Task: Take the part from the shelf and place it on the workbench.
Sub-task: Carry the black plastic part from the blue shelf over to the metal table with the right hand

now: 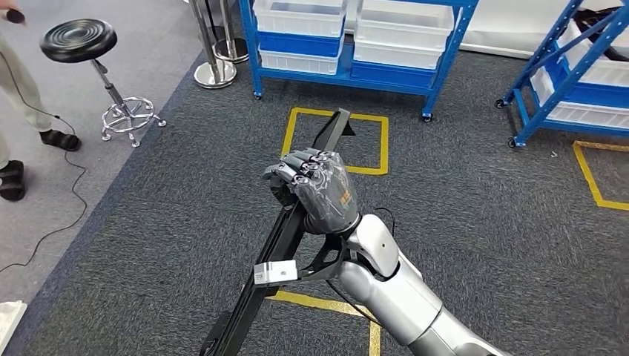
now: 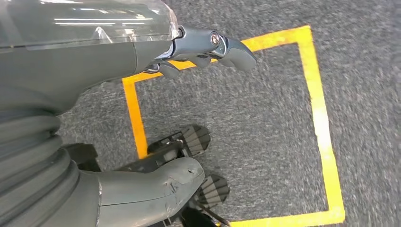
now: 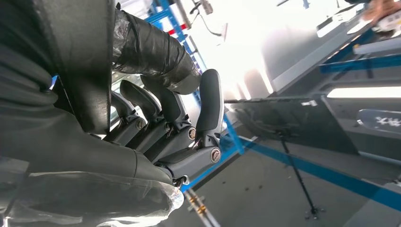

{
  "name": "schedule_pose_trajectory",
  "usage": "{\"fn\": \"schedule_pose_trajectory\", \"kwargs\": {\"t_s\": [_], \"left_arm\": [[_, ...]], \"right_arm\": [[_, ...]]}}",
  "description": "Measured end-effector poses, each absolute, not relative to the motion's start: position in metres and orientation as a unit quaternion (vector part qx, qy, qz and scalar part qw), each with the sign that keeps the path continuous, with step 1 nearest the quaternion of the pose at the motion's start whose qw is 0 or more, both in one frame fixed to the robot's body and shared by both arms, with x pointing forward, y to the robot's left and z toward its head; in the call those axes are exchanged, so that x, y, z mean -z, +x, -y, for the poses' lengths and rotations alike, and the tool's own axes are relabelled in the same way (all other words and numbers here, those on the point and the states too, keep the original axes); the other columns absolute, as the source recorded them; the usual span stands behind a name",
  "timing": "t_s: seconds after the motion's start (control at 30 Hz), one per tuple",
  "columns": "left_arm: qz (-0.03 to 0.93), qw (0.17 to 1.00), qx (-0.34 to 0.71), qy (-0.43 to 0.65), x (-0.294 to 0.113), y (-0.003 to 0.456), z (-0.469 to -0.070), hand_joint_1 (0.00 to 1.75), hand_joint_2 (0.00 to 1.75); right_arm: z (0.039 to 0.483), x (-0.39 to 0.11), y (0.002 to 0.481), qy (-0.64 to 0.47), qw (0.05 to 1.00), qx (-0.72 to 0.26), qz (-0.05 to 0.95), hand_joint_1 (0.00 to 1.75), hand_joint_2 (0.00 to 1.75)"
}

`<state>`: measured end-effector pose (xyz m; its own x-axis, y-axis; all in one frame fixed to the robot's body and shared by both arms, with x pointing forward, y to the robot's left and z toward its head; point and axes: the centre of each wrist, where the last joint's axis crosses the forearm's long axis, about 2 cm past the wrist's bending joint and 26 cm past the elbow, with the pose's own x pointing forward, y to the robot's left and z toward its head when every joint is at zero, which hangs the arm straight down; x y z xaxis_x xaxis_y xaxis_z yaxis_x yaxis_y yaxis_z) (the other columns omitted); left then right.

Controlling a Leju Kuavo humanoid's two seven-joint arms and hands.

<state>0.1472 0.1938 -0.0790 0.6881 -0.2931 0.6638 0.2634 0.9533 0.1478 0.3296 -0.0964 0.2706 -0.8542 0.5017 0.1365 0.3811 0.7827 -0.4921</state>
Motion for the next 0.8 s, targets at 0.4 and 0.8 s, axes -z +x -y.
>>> {"fn": "schedule_pose_trajectory", "kwargs": {"t_s": [0.4, 0.8], "left_arm": [[0.356, 0.924, 0.138, 0.034, 0.081, 0.142, -0.196, 0.0, 1.75], [0.329, 0.936, 0.116, 0.039, 0.086, 0.132, -0.206, 0.0, 1.75]], "right_arm": [[0.095, -0.275, 0.328, -0.23, 0.124, -0.235, 0.936, 1.75, 1.75], [0.097, -0.279, 0.321, -0.231, 0.11, -0.224, 0.94, 1.75, 1.75]]}}
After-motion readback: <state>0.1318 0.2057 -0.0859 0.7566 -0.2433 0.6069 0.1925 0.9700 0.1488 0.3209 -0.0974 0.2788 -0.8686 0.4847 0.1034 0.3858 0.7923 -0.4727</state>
